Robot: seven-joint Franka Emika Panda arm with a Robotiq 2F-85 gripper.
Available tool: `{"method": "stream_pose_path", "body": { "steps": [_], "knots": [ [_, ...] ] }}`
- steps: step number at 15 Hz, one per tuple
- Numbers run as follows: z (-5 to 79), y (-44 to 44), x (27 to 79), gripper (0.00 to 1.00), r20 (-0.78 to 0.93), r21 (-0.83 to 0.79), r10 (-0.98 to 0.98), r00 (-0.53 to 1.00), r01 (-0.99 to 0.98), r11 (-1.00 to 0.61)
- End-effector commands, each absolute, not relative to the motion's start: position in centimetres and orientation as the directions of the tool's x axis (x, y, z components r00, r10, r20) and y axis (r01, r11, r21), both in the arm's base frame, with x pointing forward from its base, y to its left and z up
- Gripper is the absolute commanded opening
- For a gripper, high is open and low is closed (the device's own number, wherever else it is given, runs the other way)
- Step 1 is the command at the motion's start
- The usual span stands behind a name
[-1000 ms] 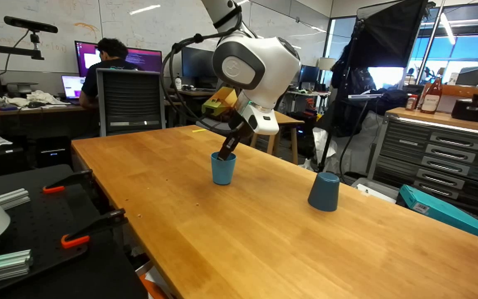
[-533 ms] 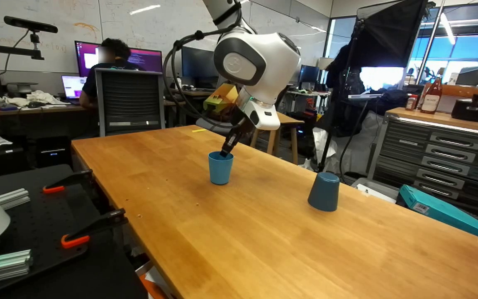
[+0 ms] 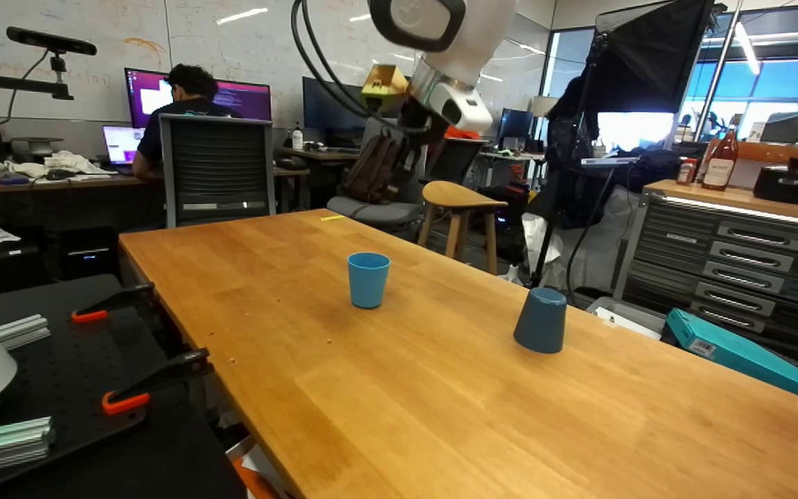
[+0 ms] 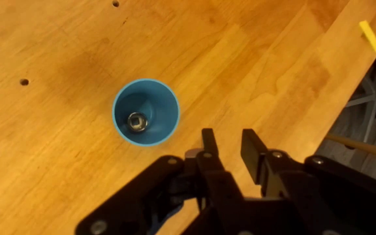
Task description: Put the silver object in the light blue cup
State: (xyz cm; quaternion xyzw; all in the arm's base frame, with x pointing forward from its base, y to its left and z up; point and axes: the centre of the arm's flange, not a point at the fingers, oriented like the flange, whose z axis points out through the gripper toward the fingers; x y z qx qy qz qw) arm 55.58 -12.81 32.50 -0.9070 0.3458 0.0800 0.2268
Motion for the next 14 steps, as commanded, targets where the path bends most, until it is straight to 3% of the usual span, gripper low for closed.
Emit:
{"method": "stream_pose_path", "body": {
  "steps": [1, 6, 14],
  "knots": [
    [41.7, -12.3, 54.3, 0.60, -0.212, -0.383, -0.498, 0.841, -0.540, -0.749],
    [49.3, -9.8, 51.7, 0.97, -0.143, -0.374, -0.382, 0.913, -0.407, -0.833],
    [50.8, -8.3, 50.3, 1.00, -0.157, -0.333, -0.338, 0.928, -0.372, -0.866]
  ]
}}
